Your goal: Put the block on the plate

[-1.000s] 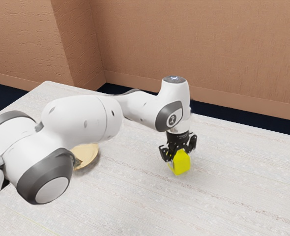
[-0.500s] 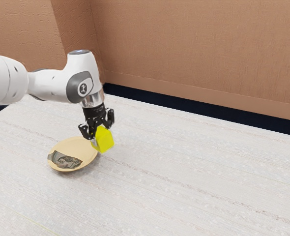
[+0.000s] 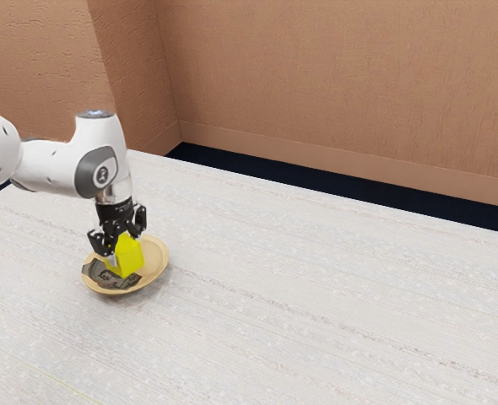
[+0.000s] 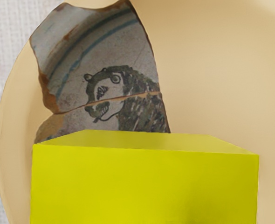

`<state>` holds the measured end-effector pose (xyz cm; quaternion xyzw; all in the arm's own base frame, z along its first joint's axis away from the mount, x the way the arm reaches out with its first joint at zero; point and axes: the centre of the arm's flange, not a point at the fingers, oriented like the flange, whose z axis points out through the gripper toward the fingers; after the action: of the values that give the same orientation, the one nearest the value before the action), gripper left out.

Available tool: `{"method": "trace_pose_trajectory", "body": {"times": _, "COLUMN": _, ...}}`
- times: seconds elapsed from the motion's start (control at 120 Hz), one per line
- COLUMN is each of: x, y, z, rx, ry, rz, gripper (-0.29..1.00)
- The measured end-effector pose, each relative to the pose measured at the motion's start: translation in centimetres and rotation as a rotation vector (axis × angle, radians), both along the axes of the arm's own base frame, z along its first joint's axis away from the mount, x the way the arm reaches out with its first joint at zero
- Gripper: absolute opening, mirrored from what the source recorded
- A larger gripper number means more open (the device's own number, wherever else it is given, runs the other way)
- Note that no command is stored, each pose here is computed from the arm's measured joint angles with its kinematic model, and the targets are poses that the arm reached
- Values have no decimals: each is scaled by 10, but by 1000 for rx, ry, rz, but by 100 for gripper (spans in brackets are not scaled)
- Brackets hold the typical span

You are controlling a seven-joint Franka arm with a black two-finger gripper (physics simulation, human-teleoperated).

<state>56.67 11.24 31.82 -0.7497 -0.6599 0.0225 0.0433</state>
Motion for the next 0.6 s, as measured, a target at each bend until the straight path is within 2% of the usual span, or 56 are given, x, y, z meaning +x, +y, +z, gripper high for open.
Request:
{"method": "trace_pose_trajectory", "body": {"times": 0.167, "x": 2, "y": -1, "z": -1, "rx": 0, "ry": -14, "rz": -3, "gripper": 55}}
{"method": "trace_pose_trajectory", "body": {"times": 0.333, "x": 1, "y": -18, "z": 49, "rx": -15, "ry": -84, "rz": -47, "gripper": 64}}
{"method": "trace_pose_trajectory", "body": {"times": 0.475, "x": -3, "y": -46, "z": 76, "rx": -34, "ry": -97, "rz": -162, "gripper": 67}}
{"method": "trace_pose_trajectory", "body": {"times": 0.6, "x": -6, "y": -82, "z": 94, "rx": -59, "ry": -89, "rz": -333, "gripper": 68}}
